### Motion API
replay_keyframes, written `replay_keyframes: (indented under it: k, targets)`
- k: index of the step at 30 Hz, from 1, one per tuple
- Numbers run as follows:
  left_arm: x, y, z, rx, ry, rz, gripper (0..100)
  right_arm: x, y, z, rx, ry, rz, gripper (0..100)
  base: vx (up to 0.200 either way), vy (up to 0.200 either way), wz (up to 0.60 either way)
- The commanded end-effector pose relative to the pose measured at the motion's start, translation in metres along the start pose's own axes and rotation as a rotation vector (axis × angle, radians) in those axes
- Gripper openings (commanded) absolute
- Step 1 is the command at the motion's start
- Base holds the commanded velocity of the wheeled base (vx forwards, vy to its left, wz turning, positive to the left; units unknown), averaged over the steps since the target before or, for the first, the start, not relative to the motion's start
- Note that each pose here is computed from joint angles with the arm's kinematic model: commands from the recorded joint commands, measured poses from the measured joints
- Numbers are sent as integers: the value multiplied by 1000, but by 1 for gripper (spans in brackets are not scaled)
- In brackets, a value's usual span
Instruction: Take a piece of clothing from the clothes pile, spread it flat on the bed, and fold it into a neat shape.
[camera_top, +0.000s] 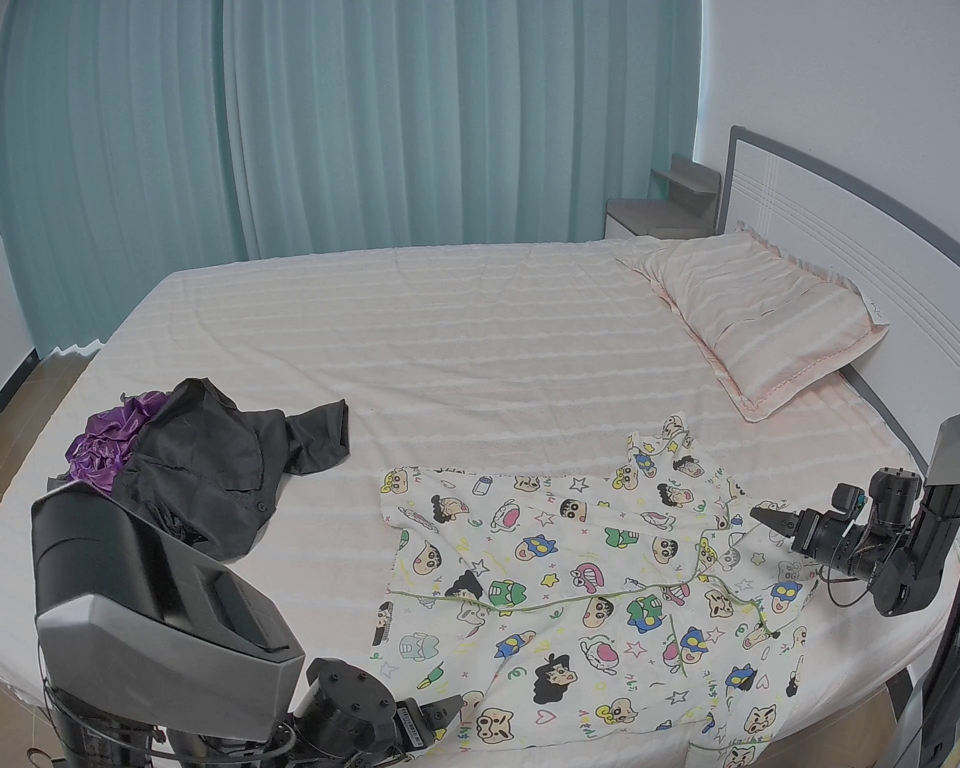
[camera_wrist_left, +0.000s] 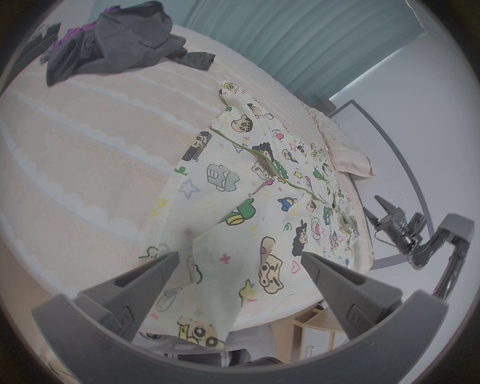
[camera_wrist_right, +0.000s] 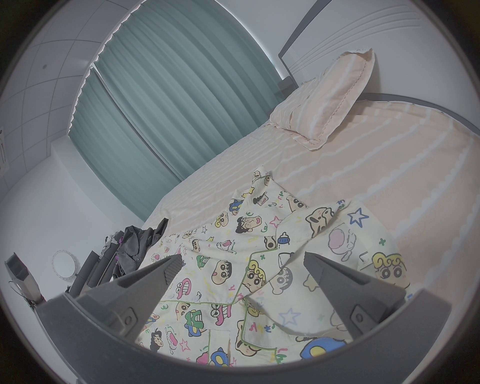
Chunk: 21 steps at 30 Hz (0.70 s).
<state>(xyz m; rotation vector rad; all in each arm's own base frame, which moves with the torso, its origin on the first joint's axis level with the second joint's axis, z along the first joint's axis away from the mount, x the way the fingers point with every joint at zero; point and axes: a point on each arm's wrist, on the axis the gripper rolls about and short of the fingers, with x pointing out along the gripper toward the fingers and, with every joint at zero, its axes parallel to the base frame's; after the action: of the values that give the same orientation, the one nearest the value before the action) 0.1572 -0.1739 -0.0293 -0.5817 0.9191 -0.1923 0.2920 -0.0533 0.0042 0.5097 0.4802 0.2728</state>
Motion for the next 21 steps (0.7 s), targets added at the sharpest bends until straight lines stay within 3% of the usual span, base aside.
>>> replay_keyframes:
  k: [1, 11, 12, 21]
  targets:
    - [11, 2, -5, 29, 0, 25, 100, 0, 0, 1, -1, -2, 1, 100, 0, 0, 0]
    - [17, -4, -2, 32, -15, 0, 100, 0, 0, 1, -1, -4, 3, 100, 0, 0, 0]
    - [21, -1, -1, 89, -11, 15, 0, 0, 0, 2, -2, -5, 3, 100, 0, 0, 0]
    - [24, 3, 12, 79, -79, 48, 0, 0, 1, 2, 14, -9, 3, 100, 0, 0, 0]
